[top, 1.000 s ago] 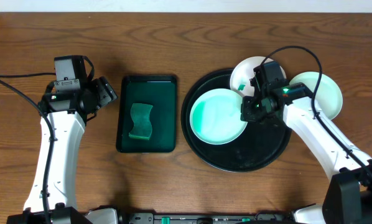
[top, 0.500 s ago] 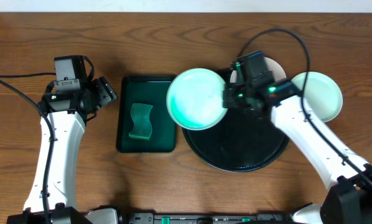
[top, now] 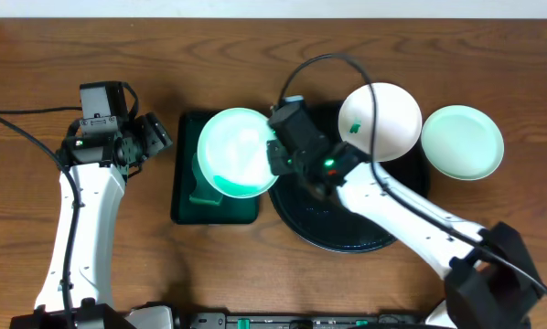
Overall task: Clean dirty plates on tray and stack at the side
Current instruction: 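Tilt the held plate over the green sponge tray with the right gripper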
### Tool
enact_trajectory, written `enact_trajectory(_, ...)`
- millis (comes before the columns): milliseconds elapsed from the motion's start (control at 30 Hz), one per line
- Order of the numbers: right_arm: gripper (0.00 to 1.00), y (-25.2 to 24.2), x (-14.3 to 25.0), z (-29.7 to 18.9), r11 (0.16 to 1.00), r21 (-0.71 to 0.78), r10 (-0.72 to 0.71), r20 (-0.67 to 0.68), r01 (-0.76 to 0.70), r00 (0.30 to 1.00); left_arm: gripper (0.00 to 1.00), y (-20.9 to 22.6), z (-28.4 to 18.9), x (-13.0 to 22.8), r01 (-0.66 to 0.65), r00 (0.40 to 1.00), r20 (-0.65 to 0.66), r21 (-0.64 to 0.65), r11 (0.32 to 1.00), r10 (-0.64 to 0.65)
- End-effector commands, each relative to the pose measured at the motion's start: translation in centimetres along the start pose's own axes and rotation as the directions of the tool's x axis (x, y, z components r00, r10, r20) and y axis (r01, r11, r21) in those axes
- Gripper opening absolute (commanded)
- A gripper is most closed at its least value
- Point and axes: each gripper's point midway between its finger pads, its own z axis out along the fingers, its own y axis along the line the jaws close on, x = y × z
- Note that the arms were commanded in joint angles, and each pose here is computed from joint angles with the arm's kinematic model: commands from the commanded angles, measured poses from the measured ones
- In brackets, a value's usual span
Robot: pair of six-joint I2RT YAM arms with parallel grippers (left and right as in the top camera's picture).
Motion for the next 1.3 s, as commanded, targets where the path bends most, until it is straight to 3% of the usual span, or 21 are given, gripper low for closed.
enact_trajectory(0, 0.01, 0.5, -1.6, 0.0, 0.998, 0.065, -0.015, 0.096, 0.009, 0.995, 0.81, 0.1, -0.3, -0.5, 0.005, 1.0, 0.013, -0.006, 1.0, -0.005)
enact_trajectory(500, 0.01, 2.6, -7.6, -2.8, 0.908, 0.251, -0.404, 0.326, 0.334, 0.855, 0.82, 0.1, -0.3, -0.5, 0.005, 1.0, 0.013, -0.006, 1.0, -0.005)
enact_trajectory(667, 0.01, 4.4, -9.4, -4.6, 0.847, 0.338, -0.523, 0.39, 0.41, 0.758, 0.82, 0.1, -0.3, -0.5, 0.005, 1.0, 0.013, -0.006, 1.0, -0.005)
enact_trajectory(733, 0.01, 5.2, -10.5, -6.0, 0.793, 0.422, -0.599, 0.41, 0.439, 0.688, 0.82, 0.1, -0.3, -0.5, 0.006, 1.0, 0.013, -0.006, 1.0, -0.006)
enact_trajectory(1033, 0.01, 8.6, -12.9, -10.6, 0.639, 0.616, -0.763, 0.43, 0.461, 0.483, 0.81, 0.1, -0.3, -0.5, 0.006, 1.0, 0.013, -0.006, 1.0, -0.006)
enact_trajectory(1267, 0.01, 10.5, -13.1, -12.2, 0.623, 0.632, -0.781, 0.464, 0.462, 0.419, 0.82, 0.1, -0.3, -0.5, 0.006, 1.0, 0.013, -0.006, 1.0, -0.006)
